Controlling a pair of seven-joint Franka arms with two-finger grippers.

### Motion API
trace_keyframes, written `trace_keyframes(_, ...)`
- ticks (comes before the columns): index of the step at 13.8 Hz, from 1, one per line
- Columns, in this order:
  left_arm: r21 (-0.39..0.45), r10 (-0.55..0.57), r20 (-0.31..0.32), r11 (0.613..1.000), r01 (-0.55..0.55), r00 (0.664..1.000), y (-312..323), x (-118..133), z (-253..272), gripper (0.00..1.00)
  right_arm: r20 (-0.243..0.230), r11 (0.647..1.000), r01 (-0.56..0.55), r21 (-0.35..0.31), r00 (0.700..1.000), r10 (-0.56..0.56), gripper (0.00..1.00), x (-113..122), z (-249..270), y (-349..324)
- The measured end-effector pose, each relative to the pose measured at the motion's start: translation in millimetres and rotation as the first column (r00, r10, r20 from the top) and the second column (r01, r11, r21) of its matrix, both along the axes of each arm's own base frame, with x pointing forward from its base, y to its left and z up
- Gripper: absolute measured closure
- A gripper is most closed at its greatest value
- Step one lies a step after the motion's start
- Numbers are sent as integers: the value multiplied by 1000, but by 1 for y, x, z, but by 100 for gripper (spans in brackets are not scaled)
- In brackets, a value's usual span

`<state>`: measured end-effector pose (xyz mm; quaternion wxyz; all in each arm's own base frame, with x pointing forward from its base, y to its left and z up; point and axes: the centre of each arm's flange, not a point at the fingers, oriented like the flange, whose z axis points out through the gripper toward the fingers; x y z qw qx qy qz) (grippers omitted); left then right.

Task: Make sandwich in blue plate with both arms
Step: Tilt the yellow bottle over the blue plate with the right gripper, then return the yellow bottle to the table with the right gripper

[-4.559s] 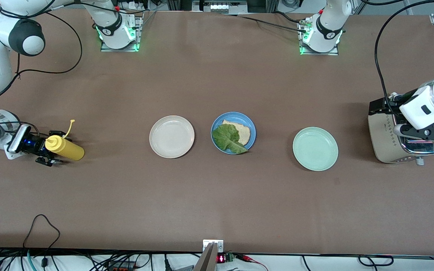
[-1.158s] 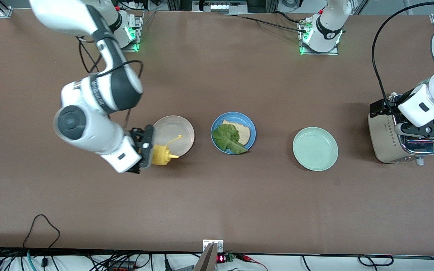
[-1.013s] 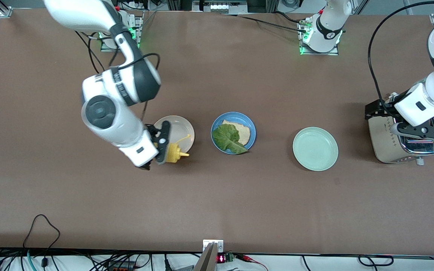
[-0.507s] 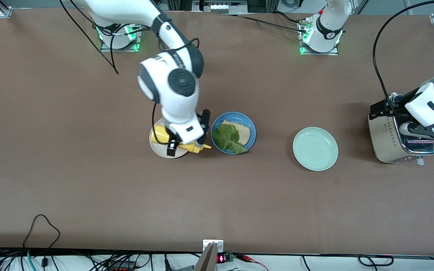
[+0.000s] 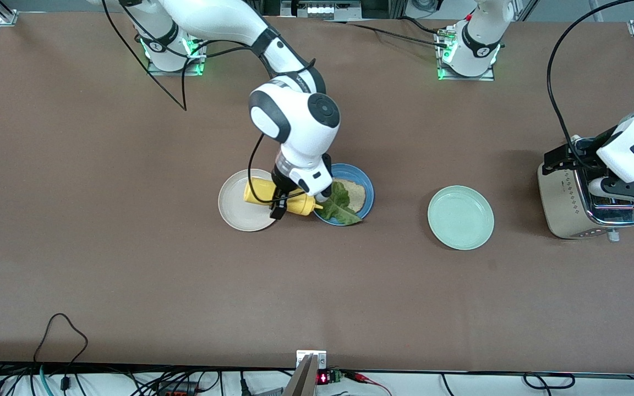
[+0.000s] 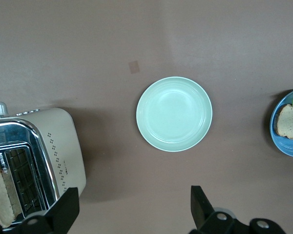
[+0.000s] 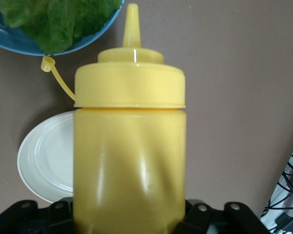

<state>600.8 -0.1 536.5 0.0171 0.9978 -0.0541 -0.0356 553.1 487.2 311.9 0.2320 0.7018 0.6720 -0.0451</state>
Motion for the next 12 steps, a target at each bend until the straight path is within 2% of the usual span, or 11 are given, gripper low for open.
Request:
trace_keyframes(5,0,3,-19,1000,-3,1000,2,-2,-3,0,10,1000,-7,-22,1000,7,52,-4,-7,5)
trace_keyframes(8,0,4,-31,1000,-4,1000,3,-3,-5,0,13,999,5,-41,1000,-5,52,10,13,-13)
trace_keyframes(10,-1,5,-37,1000,-5,999,4,-3,-8,0,-13,1000,21,14,1000,-21,52,34,52,-44)
trace_keyframes(12,-1,5,-40,1000,-5,999,4,-3,-9,0,-66,991,29,128,998,-21,52,63,108,-95)
